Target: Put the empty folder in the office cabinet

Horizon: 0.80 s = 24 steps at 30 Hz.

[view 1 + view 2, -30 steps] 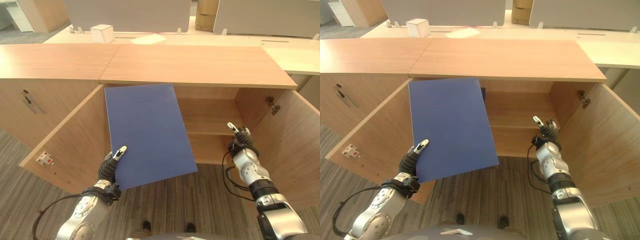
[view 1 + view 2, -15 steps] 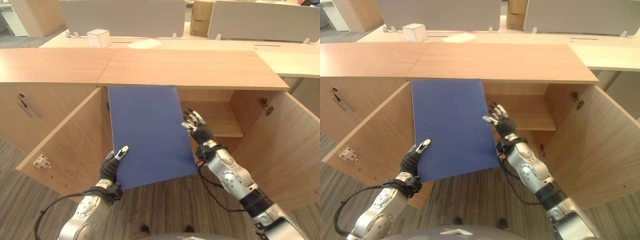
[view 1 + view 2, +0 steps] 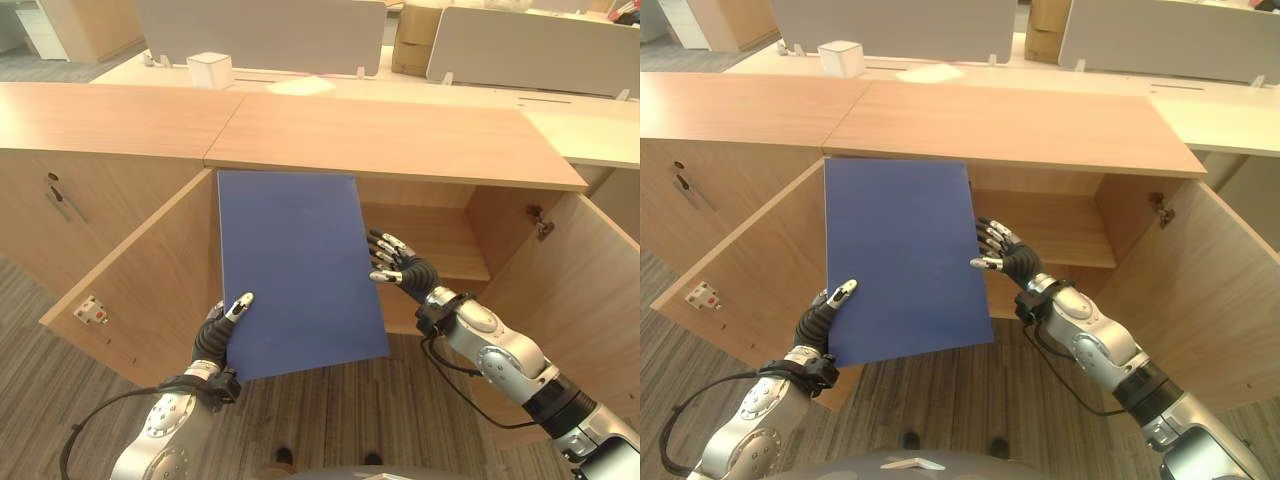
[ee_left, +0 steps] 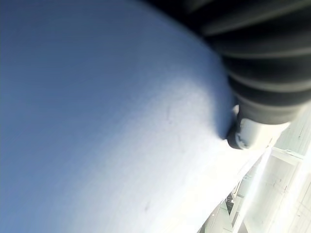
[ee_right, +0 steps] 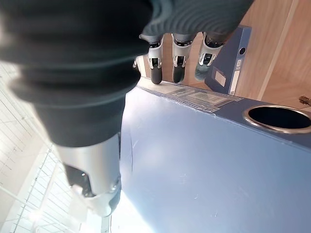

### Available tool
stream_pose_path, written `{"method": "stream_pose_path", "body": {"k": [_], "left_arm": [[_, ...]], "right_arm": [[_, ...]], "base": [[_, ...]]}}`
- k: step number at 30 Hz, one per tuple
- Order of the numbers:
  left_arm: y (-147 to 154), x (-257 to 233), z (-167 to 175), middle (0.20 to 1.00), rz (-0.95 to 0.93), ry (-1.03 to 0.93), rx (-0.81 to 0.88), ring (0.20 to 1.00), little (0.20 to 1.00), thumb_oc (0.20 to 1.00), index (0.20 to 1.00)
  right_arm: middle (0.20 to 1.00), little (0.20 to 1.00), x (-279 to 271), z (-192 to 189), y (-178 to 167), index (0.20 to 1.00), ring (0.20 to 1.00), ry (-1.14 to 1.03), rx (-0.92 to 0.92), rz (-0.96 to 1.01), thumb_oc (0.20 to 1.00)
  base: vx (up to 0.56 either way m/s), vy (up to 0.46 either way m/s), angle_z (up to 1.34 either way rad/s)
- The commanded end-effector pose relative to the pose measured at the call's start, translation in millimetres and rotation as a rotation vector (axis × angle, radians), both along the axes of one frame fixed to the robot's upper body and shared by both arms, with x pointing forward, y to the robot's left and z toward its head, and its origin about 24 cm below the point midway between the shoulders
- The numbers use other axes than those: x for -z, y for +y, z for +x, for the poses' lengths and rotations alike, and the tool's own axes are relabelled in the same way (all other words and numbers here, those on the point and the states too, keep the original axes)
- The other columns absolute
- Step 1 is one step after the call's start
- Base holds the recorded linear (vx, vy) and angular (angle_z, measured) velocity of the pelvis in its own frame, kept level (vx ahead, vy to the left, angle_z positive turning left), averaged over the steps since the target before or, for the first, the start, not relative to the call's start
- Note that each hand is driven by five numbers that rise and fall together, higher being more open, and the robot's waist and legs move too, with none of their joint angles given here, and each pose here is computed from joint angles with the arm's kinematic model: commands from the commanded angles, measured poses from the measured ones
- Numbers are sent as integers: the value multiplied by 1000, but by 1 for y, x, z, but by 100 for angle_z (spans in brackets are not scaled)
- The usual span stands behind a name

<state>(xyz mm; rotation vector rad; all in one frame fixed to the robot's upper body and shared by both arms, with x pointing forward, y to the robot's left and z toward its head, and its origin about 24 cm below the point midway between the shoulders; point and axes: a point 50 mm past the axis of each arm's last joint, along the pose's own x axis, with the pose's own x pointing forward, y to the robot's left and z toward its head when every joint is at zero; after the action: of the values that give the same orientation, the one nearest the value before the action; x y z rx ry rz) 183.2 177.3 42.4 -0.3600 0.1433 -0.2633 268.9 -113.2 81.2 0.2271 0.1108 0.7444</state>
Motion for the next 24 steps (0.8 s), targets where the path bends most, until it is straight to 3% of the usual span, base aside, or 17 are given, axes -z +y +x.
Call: {"method": "stream_pose_path", "body": {"k": [1,13,24], "left_arm": [[4,-39,11,200,58,-229,49,200,200,200,200],[12,-37,12,200,105,-204,-39,200,200,200,200],[6,-36,15,200,109,-211,-22,200,200,200,200]], "right_arm": [[1000,1000,-13,-7,19,1000,1000,-61,-116,39,1000],[1000,1000,12,5,20,1000,1000,66,136,92,1000],[1000,1000,7,1,52,1000,1000,59,1,96,1000]], "base": [[0,0,0],[0,0,0],[0,0,0]]}}
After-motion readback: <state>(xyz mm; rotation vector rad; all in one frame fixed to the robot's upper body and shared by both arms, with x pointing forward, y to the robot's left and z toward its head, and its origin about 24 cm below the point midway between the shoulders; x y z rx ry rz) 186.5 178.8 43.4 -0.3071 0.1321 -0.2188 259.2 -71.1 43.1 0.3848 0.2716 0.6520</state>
